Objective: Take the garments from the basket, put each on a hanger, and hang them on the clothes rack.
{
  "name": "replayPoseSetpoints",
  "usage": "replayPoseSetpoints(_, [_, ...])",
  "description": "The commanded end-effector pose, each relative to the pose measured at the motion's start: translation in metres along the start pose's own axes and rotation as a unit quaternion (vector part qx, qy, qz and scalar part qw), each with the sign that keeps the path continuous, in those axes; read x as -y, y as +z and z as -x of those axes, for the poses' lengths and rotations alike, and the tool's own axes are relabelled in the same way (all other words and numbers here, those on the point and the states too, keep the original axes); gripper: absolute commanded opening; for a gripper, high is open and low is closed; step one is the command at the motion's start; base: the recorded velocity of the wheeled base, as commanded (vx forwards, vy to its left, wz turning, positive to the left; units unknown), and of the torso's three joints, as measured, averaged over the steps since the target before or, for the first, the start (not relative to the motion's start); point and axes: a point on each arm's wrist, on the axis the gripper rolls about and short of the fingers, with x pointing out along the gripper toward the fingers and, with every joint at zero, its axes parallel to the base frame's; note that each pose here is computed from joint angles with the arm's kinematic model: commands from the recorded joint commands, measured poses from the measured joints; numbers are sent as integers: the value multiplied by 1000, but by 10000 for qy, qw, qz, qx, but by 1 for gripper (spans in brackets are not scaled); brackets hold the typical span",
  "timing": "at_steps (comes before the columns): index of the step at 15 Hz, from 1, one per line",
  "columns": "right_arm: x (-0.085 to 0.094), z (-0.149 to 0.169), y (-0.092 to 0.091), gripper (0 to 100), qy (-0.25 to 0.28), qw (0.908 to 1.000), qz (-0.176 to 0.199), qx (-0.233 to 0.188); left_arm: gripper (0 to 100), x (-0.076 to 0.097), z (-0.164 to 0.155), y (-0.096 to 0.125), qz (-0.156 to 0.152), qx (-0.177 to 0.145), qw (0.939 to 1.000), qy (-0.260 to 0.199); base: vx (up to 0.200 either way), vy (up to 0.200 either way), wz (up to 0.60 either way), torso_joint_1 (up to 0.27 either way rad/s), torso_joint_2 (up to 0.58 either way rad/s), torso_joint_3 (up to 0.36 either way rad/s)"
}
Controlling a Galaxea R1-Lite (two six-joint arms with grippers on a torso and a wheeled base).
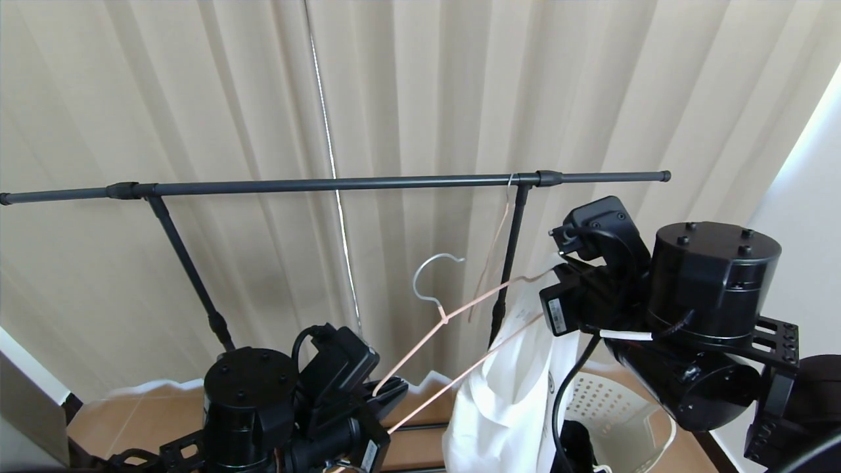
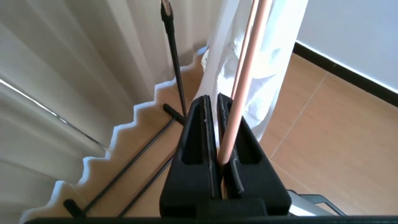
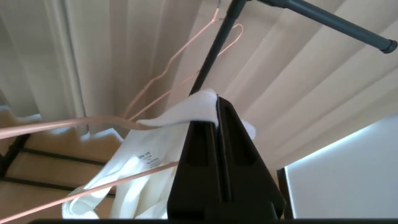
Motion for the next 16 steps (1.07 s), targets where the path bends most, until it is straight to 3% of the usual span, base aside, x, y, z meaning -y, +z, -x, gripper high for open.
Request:
replayPoseSetpoints(1, [-15, 9, 0, 0, 238, 9997, 8, 35, 0, 0, 0, -1, -2, -14, 10000, -1, 0, 0, 0, 0, 0, 0])
replayPoseSetpoints(8, [-51, 44, 9, 0, 1013, 9941, -236, 295, 0, 0, 0, -1, -2, -21, 10000, -10, 0, 0, 0, 0, 0, 0])
replayPoseSetpoints(12, [-61, 53, 19, 0, 1235, 9894, -624, 434, 0, 0, 0, -1, -2, -29, 10000, -10, 0, 0, 0, 0, 0, 0])
replayPoseSetpoints(16, [-63, 53, 22, 0, 1238, 9878, -766, 554, 0, 0, 0, -2, -9, -37, 10000, -11, 0, 0, 0, 0, 0, 0])
